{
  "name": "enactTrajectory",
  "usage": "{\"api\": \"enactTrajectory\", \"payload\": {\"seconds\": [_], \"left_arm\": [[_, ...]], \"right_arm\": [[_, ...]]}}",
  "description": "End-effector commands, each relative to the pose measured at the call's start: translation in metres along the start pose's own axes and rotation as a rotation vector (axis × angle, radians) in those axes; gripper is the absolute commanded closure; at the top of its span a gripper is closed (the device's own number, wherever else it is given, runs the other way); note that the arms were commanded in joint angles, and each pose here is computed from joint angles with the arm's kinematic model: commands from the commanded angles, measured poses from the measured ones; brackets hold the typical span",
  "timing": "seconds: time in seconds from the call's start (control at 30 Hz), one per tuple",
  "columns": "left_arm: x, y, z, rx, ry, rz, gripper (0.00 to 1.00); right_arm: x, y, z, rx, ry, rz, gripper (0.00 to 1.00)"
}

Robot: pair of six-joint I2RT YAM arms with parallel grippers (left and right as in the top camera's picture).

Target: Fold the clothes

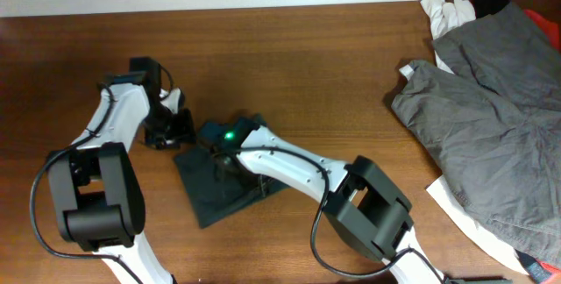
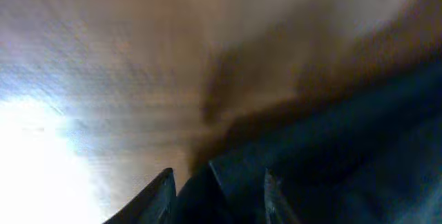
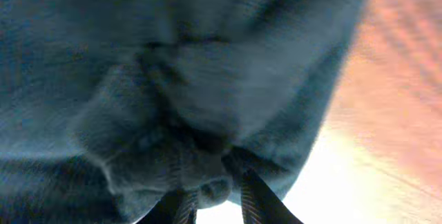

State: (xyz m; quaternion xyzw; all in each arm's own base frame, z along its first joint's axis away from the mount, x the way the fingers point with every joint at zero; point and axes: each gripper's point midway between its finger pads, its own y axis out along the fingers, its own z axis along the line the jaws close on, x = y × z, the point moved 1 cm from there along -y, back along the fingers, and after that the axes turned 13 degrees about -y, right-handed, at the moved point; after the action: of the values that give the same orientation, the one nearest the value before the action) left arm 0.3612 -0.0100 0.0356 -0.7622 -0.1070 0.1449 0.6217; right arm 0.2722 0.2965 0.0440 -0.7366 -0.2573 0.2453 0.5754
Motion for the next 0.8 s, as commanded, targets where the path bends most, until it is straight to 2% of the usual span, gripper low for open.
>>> {"api": "enactTrajectory", "payload": {"seconds": [0.0, 0.13, 0.17, 0.5, 0.6, 0.77], "left_arm": [[-0.027, 0.016, 0.015, 0.045, -0.003, 0.071, 0.66], [-0.058, 0.029, 0.021, 0.042, -0.029, 0.175, 0.84], [-0.062, 0.03, 0.023, 0.047, -0.031, 0.188, 0.86], [-0.058, 0.032, 0.021, 0.035, -0.05, 0.171, 0.88], [-0.054, 0.033, 0.02, 0.031, -0.047, 0.155, 0.87], [-0.053, 0.033, 0.02, 0.029, -0.046, 0.149, 0.87]], "right_arm": [[0.004, 0.006, -0.057, -0.191, 0.054, -0.006, 0.74], [0.01, 0.009, -0.082, -0.216, 0.025, -0.015, 0.74], [0.01, 0.01, -0.086, -0.215, 0.036, -0.014, 0.74], [0.002, 0.005, -0.102, -0.141, 0.065, 0.02, 0.75], [0.009, -0.028, -0.079, 0.014, -0.052, -0.07, 0.73], [0.011, -0.066, -0.033, 0.265, -0.365, -0.208, 0.61]]}}
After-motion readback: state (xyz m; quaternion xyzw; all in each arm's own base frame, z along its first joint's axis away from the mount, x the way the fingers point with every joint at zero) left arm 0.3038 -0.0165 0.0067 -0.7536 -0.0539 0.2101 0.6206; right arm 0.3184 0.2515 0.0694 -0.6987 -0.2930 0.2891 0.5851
